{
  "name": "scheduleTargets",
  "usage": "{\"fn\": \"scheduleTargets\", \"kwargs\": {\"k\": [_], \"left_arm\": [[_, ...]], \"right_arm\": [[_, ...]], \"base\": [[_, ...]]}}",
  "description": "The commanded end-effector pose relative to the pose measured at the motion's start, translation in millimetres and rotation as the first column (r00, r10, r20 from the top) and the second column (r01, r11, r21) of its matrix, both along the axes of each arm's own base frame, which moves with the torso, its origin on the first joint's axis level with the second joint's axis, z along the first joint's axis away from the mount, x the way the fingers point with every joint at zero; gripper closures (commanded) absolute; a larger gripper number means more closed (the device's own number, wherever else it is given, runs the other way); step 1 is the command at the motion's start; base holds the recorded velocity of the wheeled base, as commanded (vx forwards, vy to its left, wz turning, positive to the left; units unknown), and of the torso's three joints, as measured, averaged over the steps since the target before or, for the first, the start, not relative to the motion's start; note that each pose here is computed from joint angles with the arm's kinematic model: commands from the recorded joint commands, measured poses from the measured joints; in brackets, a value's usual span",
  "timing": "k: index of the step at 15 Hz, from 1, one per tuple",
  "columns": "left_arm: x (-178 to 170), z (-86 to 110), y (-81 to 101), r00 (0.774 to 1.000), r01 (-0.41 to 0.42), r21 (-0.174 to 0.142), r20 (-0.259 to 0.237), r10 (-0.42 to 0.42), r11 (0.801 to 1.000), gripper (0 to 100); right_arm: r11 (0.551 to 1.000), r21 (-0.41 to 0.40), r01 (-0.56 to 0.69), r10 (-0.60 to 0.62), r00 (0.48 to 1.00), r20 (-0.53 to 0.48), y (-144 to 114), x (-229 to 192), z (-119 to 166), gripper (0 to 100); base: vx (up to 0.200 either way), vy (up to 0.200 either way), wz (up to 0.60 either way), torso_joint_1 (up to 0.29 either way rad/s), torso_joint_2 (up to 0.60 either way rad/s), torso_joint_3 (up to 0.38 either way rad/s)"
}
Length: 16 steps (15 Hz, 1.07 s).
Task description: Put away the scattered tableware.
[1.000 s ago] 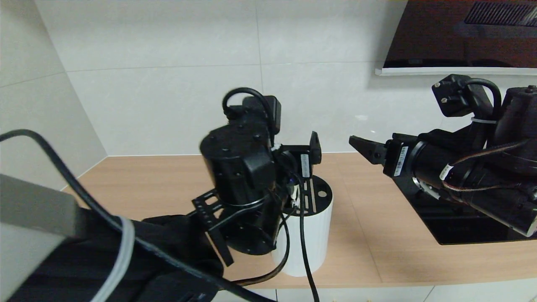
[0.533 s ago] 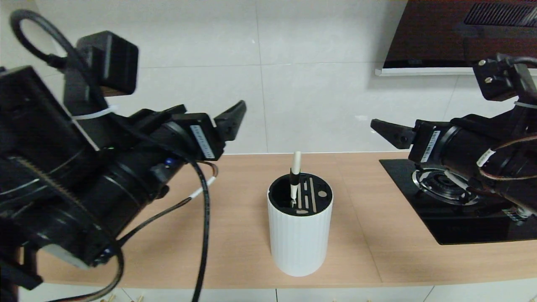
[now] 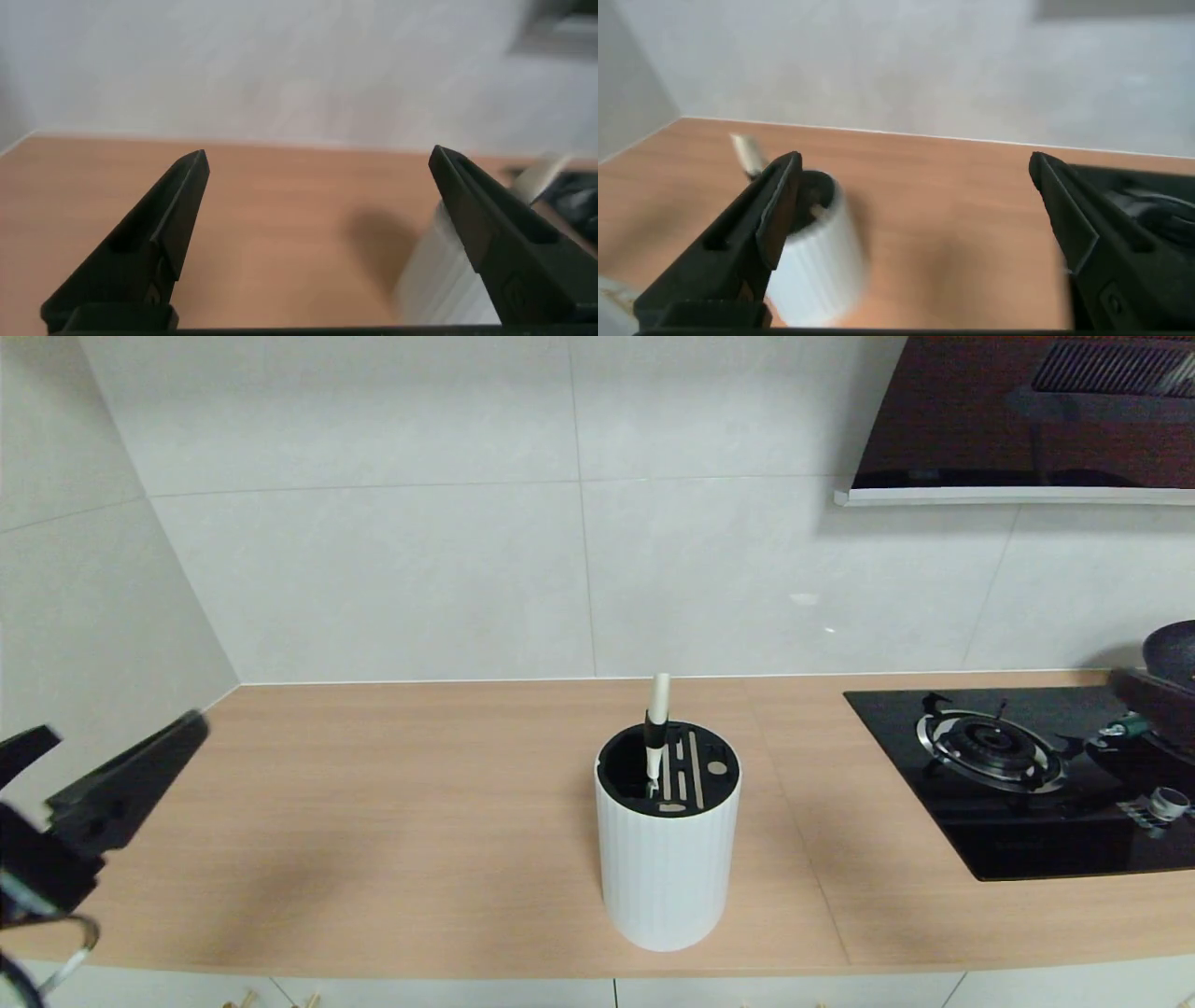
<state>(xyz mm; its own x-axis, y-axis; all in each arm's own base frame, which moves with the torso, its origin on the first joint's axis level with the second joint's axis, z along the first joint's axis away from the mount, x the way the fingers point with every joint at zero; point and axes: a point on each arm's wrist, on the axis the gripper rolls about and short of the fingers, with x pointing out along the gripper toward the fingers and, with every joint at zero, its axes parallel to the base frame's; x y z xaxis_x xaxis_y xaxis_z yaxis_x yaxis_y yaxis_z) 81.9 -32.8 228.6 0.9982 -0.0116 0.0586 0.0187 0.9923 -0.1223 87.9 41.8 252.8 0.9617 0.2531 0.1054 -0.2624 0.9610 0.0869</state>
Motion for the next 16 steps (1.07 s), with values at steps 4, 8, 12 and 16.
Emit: {"fn": "scheduleTargets", "kwargs": {"k": [4, 8, 12, 16], "left_arm": [[-118.9, -44.4, 51.2, 0.982, -0.154, -0.032, 0.109, 0.157, 0.988, 0], [-135.9, -55.5, 49.8, 0.957, -0.263, -0.016, 0.122, 0.263, 0.965, 0], [-145.3, -67.3, 41.3, 0.926, -0.348, 0.007, 0.16, 0.342, 0.938, 0], [-121.0, -115.7, 39.2, 0.953, -0.303, 0.09, 0.034, 0.302, 0.949, 0]], "right_arm": [[0.962, 0.057, 0.268, -0.274, 0.941, 0.199, -61.3, -154.3, -40.1, 0], [0.926, 0.054, 0.375, -0.378, 0.906, 0.189, -54.1, -161.9, -49.1, 0], [0.909, -0.005, 0.417, -0.409, 0.892, 0.194, -44.6, -162.1, -81.7, 0], [0.901, -0.061, 0.429, -0.428, 0.903, 0.023, -45.3, -131.5, -130.3, 0]], "base": [[0.0, 0.0, 0.0, 0.0, 0.0, 0.0], [0.0, 0.0, 0.0, 0.0, 0.0, 0.0], [0.0, 0.0, 0.0, 0.0, 0.0, 0.0], [0.0, 0.0, 0.0, 0.0, 0.0, 0.0]]}}
